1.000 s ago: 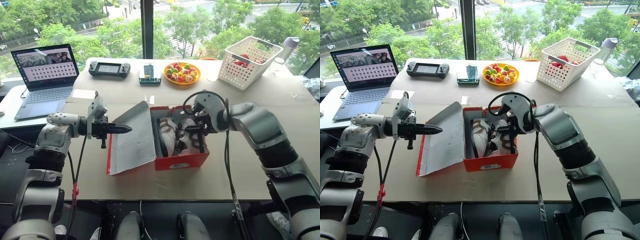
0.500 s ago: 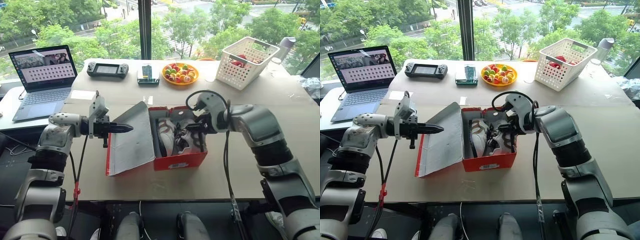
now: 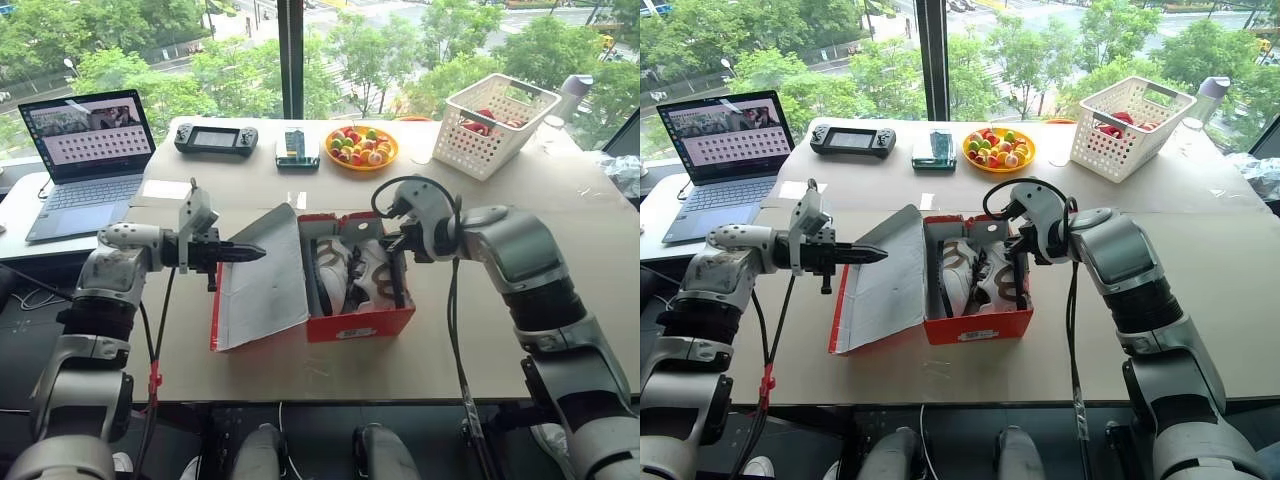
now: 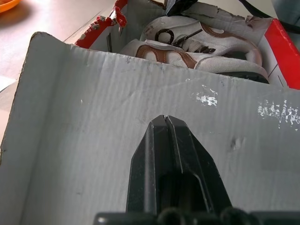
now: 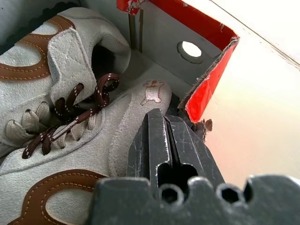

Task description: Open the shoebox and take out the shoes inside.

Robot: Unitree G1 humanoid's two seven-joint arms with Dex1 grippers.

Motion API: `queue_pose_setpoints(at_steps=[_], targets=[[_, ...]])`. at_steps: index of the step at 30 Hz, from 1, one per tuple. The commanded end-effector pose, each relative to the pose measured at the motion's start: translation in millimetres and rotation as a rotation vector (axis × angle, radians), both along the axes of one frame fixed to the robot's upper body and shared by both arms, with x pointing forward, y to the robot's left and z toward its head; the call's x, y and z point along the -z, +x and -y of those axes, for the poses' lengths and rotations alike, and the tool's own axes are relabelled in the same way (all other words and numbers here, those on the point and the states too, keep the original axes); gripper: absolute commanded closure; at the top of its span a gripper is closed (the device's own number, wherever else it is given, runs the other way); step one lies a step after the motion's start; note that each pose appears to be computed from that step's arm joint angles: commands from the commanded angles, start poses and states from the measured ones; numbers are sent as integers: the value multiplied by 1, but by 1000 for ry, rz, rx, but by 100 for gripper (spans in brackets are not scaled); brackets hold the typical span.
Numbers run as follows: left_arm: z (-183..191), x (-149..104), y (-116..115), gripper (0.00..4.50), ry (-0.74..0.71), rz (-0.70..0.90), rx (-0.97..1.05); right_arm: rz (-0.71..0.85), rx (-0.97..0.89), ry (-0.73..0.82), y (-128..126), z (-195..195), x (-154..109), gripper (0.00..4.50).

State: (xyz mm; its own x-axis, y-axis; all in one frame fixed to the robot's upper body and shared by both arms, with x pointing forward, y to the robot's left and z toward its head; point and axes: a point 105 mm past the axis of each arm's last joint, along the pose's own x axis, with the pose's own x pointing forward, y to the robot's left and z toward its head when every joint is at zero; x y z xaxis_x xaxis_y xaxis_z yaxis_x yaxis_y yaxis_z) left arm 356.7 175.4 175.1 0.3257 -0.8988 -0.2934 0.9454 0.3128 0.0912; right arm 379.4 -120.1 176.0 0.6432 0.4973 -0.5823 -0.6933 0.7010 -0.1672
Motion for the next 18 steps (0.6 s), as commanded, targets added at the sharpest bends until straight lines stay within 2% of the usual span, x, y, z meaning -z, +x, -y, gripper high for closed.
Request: queue_pose_setpoints(at_steps=[1,5,8,12,18], targets=[[-1,-15,3,450,-13,65,-2,-74,-39,-16,-6,-8,21,447],[-1,-15,3,450,-9,65,-3,-50,-50,-2,-7,-13,11,447],[-1,-15,3,450,-7,66,-3,-66,-47,10,-9,-13,11,371],[-1,-14,3,450,-4,67,-6,-150,-53,46,-18,-17,15,236],[0,-14,4,450,-5,70,-7,-224,-62,49,-24,-18,26,236]])
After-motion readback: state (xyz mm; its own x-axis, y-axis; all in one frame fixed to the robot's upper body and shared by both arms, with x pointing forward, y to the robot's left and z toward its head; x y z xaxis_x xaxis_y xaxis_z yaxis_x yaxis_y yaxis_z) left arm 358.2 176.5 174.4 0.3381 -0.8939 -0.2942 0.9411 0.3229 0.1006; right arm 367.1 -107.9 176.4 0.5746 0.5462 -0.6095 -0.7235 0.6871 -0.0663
